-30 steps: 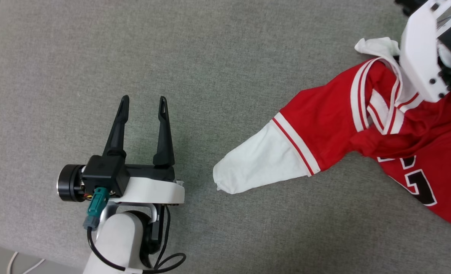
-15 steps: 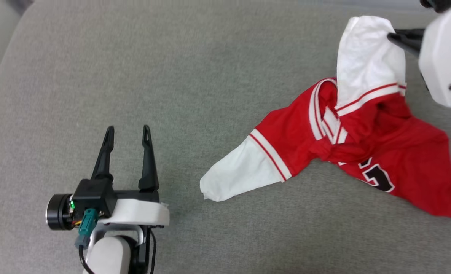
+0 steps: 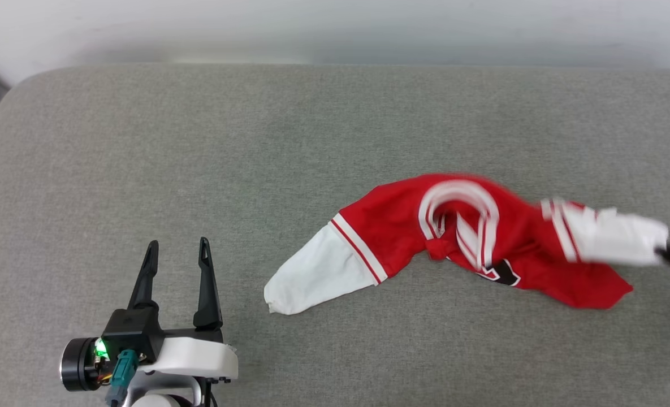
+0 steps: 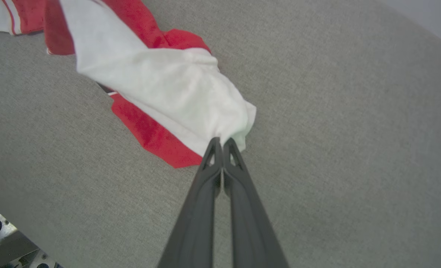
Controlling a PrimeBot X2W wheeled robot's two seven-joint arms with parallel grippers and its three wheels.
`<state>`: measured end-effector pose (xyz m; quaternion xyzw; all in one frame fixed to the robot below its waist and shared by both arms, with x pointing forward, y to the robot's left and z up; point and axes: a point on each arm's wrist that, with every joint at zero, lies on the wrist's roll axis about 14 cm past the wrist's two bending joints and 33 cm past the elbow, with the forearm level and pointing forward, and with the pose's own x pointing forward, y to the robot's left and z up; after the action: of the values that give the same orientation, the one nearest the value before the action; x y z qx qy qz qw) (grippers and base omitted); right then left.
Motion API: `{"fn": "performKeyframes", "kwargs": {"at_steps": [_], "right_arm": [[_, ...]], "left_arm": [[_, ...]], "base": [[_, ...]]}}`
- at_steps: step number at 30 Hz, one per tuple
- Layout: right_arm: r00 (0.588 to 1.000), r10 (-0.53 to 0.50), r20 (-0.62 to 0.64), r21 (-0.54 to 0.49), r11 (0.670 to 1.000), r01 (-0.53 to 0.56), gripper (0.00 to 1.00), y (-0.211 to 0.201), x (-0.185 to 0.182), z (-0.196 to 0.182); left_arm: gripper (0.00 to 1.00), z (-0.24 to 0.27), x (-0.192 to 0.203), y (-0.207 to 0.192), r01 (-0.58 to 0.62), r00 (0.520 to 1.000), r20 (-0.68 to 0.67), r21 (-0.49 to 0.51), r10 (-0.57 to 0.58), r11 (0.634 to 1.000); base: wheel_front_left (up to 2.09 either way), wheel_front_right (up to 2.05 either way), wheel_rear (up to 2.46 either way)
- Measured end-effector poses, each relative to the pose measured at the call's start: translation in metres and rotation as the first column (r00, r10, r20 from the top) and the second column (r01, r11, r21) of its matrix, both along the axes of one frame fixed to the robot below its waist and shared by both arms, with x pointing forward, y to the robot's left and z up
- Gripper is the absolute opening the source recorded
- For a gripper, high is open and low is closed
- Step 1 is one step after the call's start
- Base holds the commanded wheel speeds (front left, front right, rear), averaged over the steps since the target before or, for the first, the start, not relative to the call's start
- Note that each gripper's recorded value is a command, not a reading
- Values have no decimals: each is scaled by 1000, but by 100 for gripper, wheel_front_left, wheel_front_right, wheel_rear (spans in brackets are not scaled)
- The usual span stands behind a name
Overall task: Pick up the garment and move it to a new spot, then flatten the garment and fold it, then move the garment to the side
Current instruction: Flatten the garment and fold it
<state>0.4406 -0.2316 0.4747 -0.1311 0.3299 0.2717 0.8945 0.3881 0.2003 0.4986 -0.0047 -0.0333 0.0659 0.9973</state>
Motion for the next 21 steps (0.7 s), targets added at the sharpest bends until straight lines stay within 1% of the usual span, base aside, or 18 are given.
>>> {"fn": "performKeyframes", "kwargs": {"at_steps": [4,8,10,13,14,15,16,19,21], "right_arm": [[991,-90,-101,-6,996,90,0,-28,-43,-45],[959,-159,-236,1,986,164,0,-34,-91,-96],[945,-201,-258,7,978,210,0,-38,-103,-110],[947,-239,-216,22,968,250,0,-41,-102,-116],[948,-255,-190,43,963,268,0,-41,-99,-114],[950,-269,-159,63,958,281,24,-41,-95,-111],[955,-268,-131,75,957,279,100,-40,-92,-108],[961,-277,-10,120,954,276,100,-43,-75,-85],[962,-266,57,131,958,256,100,-46,-68,-66]], "left_arm": [[100,0,1,-6,22,1000,1,-4,-22,1000],[100,-2,1,-9,31,1000,-6,-2,-31,1000],[100,-4,1,-10,36,999,-11,1,-36,999],[100,-5,1,-12,46,999,-16,1,-46,999],[100,-5,1,-12,46,999,-15,2,-46,999],[100,-5,0,-12,46,999,-16,4,-46,999],[100,-5,0,-11,47,999,-15,7,-47,999],[100,-2,-3,-12,49,999,-9,10,-49,999],[100,-2,-6,-12,50,999,-8,10,-50,999]], "base": [[0,0,0],[0,0,0],[0,0,0],[0,0,0],[0,0,0],[0,0,0],[0,0,0],[0,0,0],[0,0,0]]}}
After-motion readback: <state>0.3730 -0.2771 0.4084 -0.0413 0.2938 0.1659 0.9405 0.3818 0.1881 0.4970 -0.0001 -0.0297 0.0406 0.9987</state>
